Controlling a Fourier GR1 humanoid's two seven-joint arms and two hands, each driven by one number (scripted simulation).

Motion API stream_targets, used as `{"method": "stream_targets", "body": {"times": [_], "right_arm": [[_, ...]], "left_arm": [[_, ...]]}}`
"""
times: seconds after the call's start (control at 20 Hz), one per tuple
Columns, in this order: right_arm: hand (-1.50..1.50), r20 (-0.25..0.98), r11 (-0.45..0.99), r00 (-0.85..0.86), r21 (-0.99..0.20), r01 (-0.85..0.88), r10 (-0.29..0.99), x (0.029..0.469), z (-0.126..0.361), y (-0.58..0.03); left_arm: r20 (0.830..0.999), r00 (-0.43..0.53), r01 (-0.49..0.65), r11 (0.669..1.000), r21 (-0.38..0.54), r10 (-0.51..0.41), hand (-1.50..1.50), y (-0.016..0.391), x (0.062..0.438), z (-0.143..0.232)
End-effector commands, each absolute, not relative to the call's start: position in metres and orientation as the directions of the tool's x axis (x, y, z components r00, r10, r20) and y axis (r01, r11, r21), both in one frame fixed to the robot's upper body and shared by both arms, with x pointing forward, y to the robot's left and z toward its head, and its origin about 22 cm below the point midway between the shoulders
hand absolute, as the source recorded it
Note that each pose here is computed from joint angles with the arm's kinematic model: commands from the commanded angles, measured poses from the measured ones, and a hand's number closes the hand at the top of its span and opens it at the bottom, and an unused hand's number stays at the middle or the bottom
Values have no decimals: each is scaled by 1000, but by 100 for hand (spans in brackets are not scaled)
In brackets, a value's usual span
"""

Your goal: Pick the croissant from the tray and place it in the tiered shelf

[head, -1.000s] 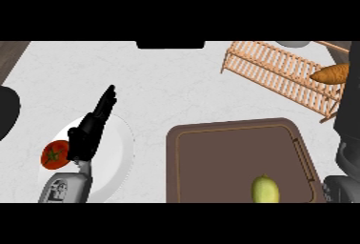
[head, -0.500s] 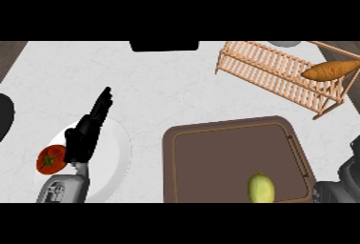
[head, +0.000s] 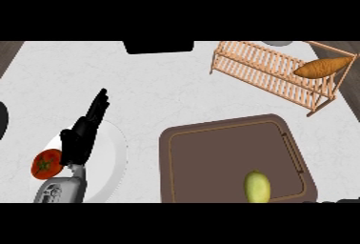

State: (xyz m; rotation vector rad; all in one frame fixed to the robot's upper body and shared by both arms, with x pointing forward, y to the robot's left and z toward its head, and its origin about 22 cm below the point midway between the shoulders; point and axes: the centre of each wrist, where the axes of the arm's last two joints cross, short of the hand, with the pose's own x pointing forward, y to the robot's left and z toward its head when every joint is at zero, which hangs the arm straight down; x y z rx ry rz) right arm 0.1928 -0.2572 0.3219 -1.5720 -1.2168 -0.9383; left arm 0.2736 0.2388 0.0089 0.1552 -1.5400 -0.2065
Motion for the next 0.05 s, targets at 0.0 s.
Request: {"method": "stream_targets", "body": {"times": [0.0], "right_arm": [[-150, 941, -70, 280, -271, 960, 189, 130, 301, -253]], "left_arm": [[972, 25, 41, 972, 232, -233, 0, 252, 272, 10]]}}
